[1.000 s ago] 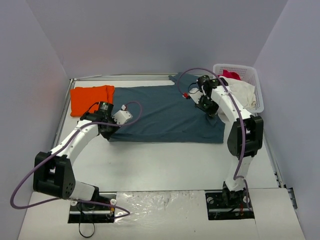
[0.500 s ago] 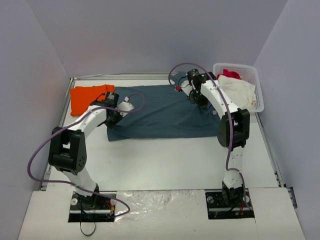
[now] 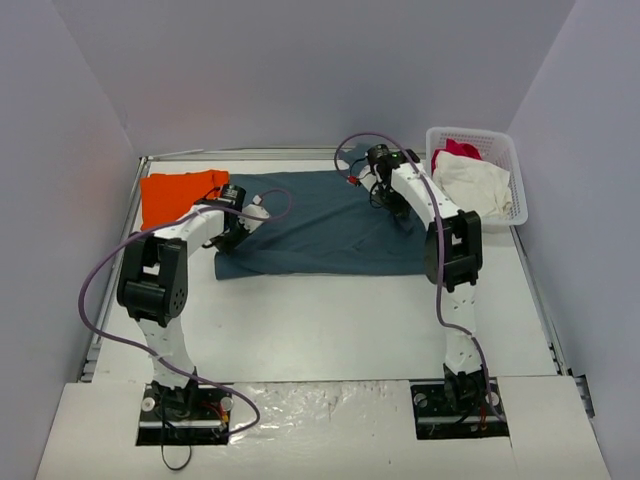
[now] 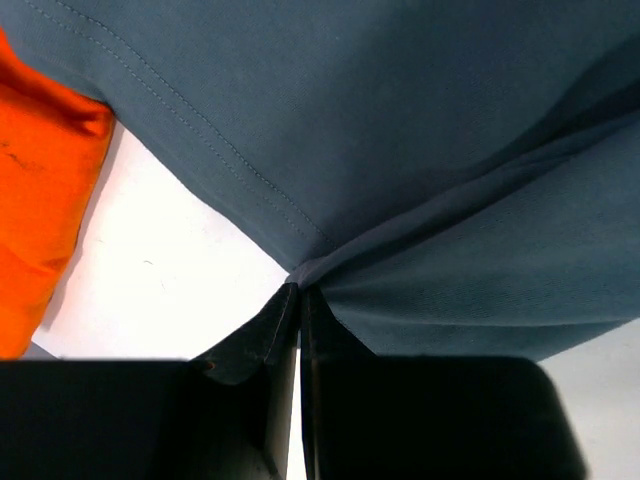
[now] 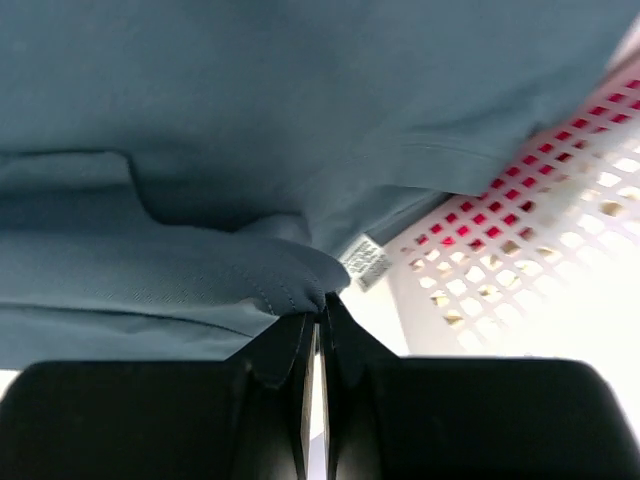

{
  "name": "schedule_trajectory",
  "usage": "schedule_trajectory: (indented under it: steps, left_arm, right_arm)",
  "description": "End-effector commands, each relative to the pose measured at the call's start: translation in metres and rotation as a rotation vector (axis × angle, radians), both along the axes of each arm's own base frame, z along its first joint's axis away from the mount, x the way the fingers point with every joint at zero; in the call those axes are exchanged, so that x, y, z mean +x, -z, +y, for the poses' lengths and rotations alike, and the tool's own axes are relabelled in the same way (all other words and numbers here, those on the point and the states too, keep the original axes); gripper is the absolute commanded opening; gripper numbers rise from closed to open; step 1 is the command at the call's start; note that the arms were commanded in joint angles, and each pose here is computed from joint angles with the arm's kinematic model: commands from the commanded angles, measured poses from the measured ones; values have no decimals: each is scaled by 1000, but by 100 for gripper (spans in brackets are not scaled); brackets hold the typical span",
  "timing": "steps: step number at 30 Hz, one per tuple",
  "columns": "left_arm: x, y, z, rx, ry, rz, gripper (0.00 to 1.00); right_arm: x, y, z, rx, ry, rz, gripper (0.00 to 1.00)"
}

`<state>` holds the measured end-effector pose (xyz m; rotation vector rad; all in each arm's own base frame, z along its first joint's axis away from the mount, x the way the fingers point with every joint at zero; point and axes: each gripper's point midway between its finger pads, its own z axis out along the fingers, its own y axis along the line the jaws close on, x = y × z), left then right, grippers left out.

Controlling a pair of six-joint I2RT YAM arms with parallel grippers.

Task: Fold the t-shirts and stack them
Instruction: Fold the flattened tshirt in 1/3 of the way

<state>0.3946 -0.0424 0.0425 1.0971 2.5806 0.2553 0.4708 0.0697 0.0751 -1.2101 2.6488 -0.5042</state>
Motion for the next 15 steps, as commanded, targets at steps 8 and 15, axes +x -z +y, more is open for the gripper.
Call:
schedule_trajectory:
  steps: [8,15]
  left_arm:
    - [15,-29,5,44,-29,-94,48]
    - [-2,-55,19,87,-21,-183,71]
  right_arm:
    - [46,-34,-8,-11,165,-250,0]
    - [42,-49,-15,24,196,-302,46]
